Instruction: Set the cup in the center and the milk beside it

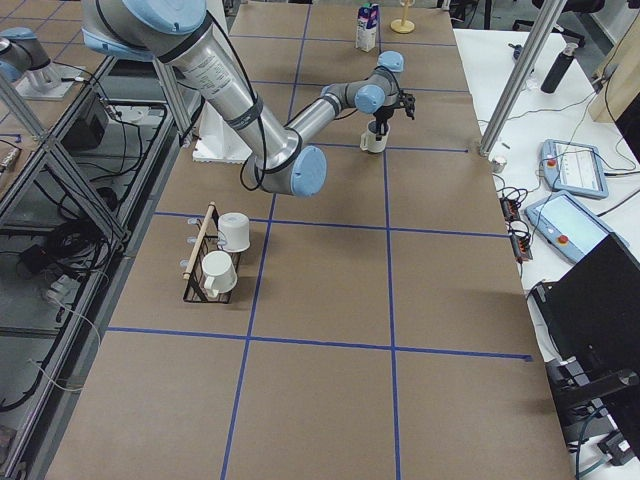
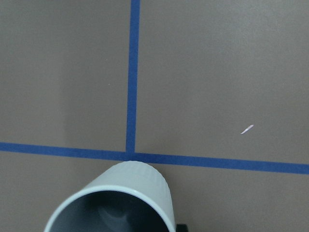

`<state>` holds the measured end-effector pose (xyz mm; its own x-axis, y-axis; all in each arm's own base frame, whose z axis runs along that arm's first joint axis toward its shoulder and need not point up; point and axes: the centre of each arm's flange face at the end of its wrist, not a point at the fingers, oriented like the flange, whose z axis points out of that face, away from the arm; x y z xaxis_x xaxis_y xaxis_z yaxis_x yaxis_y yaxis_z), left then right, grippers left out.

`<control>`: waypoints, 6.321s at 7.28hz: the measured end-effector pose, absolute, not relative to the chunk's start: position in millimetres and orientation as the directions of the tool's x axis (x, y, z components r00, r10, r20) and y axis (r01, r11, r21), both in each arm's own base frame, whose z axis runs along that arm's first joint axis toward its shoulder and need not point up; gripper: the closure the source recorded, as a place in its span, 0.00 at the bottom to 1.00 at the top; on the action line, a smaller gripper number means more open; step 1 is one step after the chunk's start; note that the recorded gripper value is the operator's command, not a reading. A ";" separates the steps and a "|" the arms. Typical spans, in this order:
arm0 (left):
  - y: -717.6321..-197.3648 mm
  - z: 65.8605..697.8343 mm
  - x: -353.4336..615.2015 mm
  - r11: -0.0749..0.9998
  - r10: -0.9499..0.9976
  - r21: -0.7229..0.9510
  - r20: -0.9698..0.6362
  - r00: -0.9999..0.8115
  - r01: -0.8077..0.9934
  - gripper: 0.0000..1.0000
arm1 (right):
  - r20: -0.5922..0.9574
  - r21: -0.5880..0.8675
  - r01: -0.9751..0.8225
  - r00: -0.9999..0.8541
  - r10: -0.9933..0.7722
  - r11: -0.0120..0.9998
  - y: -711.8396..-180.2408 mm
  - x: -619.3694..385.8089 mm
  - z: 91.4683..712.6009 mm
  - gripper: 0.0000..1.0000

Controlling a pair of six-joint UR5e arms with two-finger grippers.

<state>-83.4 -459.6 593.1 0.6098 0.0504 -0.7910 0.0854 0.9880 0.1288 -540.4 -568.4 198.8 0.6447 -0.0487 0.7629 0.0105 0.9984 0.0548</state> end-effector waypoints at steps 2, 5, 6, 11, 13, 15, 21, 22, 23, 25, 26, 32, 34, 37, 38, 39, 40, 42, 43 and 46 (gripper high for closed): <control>-460.3 592.9 -83.2 0.988 0.050 0.129 -0.791 0.610 0.085 0.01 | 0.770 0.067 0.007 0.635 -0.057 0.998 -566.8 -535.3 191.7 0.00; -478.3 566.7 -84.2 0.982 0.081 0.169 -0.787 0.611 0.087 0.02 | 0.781 0.070 -0.038 0.623 -0.031 0.997 -587.0 -496.3 187.7 0.00; -488.7 554.4 -84.6 0.977 0.104 0.199 -0.771 0.628 0.082 0.02 | 0.784 0.061 -0.059 0.621 -0.011 0.996 -596.6 -473.1 197.1 0.00; -516.2 551.3 -27.4 0.893 0.418 0.398 -0.559 0.716 -0.211 0.02 | 0.706 0.036 -0.069 0.708 0.023 0.997 -602.8 -346.9 240.2 0.00; -516.6 558.8 -6.9 0.882 0.453 0.397 -0.556 0.697 -0.256 0.02 | 0.698 0.031 -0.062 0.716 0.023 0.998 -600.9 -338.6 242.9 0.00; -518.0 564.9 11.3 0.875 0.472 0.389 -0.560 0.681 -0.288 0.02 | 0.696 0.028 -0.062 0.718 0.025 0.998 -600.1 -336.8 245.6 0.00; -525.0 603.2 19.2 0.866 0.489 0.404 -0.555 0.672 -0.297 0.02 | 0.695 0.025 -0.069 0.718 0.032 0.997 -599.8 -336.7 244.9 0.00; -525.1 604.7 21.5 0.865 0.491 0.403 -0.557 0.670 -0.299 0.02 | 0.695 0.024 -0.068 0.718 0.033 0.997 -599.6 -336.6 245.7 0.00; -524.9 605.6 27.4 0.864 0.495 0.400 -0.559 0.665 -0.307 0.02 | 0.695 0.023 -0.068 0.719 0.033 0.997 -599.6 -336.7 246.5 0.00; -523.6 608.2 35.7 0.862 0.501 0.394 -0.563 0.657 -0.320 0.02 | 0.694 0.022 -0.069 0.719 0.034 0.997 -599.8 -336.0 247.7 0.00; -521.7 610.6 36.4 0.863 0.500 0.389 -0.565 0.656 -0.322 0.02 | 0.694 0.022 -0.070 0.719 0.035 0.997 -599.8 -335.7 247.7 0.00; -509.9 615.5 39.4 0.870 0.491 0.378 -0.612 0.620 -0.316 0.40 | 0.697 0.026 -0.075 0.716 0.036 0.997 -599.4 -330.9 244.7 0.00; -513.7 610.8 41.3 0.869 0.493 0.383 -0.620 0.610 -0.312 1.00 | 0.695 0.023 -0.075 0.718 0.038 0.997 -599.0 -330.5 247.4 0.00; -515.6 600.1 43.0 0.866 0.498 0.393 -0.630 0.596 -0.309 1.00 | 0.694 0.021 -0.075 0.719 0.040 0.997 -598.4 -330.5 249.6 0.00; -520.1 583.7 44.3 0.868 0.496 0.393 -0.644 0.583 -0.304 1.00 | 0.696 0.020 -0.075 0.717 0.040 0.997 -597.6 -330.6 249.1 0.00; -527.9 555.9 45.3 0.875 0.484 0.379 -0.660 0.575 -0.301 1.00 | 0.698 0.019 -0.075 0.715 0.041 0.997 -596.7 -330.4 248.2 0.00; -536.1 522.4 47.0 0.884 0.468 0.362 -0.672 0.574 -0.297 1.00 | 0.700 0.019 -0.076 0.713 0.041 0.997 -596.2 -329.6 247.5 0.00; -562.2 445.2 59.1 0.927 0.374 0.306 -0.712 0.595 -0.216 1.00 | 0.707 0.017 -0.072 0.707 0.039 0.997 -591.2 -326.3 248.5 0.00; -577.7 401.4 79.6 0.950 0.308 0.268 -0.744 0.593 -0.158 1.00 | 0.710 0.015 -0.069 0.703 0.038 0.998 -587.5 -324.0 250.8 0.00; -591.0 265.7 208.4 0.986 0.169 0.142 -0.829 0.534 -0.091 1.00 | 0.714 0.016 -0.066 0.699 0.035 0.998 -581.3 -319.2 256.2 0.00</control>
